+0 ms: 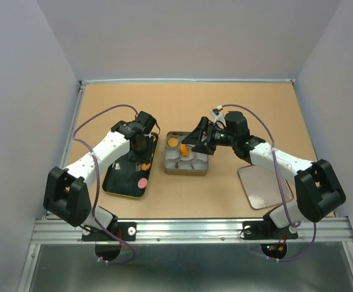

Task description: Pack the cookies

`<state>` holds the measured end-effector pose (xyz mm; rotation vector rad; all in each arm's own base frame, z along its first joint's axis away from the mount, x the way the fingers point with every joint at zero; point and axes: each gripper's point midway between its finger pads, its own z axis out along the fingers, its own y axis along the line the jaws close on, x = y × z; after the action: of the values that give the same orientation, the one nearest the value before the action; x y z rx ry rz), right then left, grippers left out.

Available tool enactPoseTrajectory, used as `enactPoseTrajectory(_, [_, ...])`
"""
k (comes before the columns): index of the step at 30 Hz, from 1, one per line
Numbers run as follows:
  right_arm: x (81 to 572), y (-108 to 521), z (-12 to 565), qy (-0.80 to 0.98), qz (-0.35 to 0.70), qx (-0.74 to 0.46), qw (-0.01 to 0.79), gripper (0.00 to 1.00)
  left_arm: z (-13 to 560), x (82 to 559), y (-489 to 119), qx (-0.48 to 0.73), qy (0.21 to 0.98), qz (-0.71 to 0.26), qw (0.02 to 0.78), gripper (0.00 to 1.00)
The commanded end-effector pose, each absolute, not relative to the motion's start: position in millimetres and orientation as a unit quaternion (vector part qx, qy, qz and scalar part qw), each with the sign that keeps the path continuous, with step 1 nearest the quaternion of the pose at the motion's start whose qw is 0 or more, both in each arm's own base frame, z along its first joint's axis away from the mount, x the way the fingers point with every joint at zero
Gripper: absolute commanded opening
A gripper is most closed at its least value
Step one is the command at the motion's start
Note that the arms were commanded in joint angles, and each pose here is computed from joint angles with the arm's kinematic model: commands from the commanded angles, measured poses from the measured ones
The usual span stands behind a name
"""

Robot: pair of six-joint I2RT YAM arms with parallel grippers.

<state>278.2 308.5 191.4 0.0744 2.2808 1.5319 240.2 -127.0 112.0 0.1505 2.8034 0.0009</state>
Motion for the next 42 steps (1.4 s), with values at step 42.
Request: enactPoseTrajectory(42, [282,300,178,0.814,0.550,0.020,0.183,1.00,114,260,-139,0.070,0.983,0.016,0.170,0.46])
